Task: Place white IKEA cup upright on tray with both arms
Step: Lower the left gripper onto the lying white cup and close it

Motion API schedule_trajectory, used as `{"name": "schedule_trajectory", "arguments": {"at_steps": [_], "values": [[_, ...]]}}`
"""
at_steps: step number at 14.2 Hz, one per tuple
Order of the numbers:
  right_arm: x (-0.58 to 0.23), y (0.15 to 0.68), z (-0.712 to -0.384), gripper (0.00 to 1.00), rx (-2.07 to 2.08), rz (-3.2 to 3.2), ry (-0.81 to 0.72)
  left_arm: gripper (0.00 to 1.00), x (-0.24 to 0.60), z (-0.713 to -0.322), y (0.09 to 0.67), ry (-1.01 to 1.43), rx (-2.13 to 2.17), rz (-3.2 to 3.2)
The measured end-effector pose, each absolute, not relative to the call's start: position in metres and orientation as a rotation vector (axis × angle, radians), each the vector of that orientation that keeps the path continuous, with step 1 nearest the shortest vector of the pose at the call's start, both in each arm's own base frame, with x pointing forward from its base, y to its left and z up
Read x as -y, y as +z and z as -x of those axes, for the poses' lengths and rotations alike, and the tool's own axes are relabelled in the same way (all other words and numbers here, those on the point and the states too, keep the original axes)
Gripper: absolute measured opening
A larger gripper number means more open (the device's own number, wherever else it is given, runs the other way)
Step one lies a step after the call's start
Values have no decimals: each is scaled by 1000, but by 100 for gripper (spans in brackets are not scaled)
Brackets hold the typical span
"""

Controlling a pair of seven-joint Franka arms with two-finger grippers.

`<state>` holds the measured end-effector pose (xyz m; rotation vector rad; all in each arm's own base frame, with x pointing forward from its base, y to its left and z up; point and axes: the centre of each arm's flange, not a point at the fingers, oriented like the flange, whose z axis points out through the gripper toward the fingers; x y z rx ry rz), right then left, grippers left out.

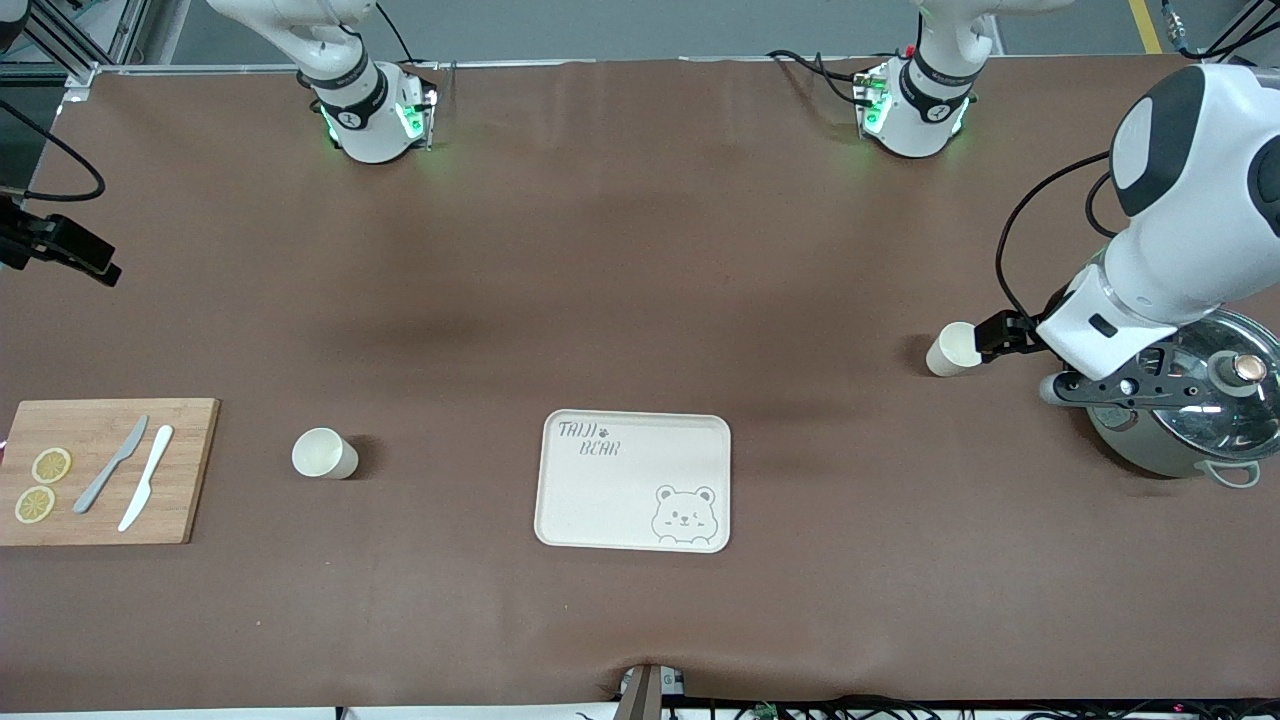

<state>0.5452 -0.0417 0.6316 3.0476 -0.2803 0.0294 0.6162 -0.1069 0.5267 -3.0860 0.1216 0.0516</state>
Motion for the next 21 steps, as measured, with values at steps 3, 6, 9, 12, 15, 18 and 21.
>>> {"name": "schedule_trajectory", "arguments": {"at_steps": [3,6,9,12,15,18,21], "values": [[42,632,-545,100,280,-3048,30,100,107,-617,525,55,-123,3086],[42,632,-545,100,280,-3048,30,100,108,-617,523,61,-125,3085],[42,632,-545,100,281,-3048,30,100,108,-618,505,55,-129,3087],[42,632,-545,100,281,-3048,30,100,101,-617,468,-20,-146,3095],[42,632,-545,100,281,-3048,30,100,92,-604,432,-43,-199,3093],[42,632,-545,100,281,-3048,30,100,83,-587,400,-76,-243,3089],[42,632,-545,100,281,-3048,31,100,65,-567,371,-65,-287,3081]]}}
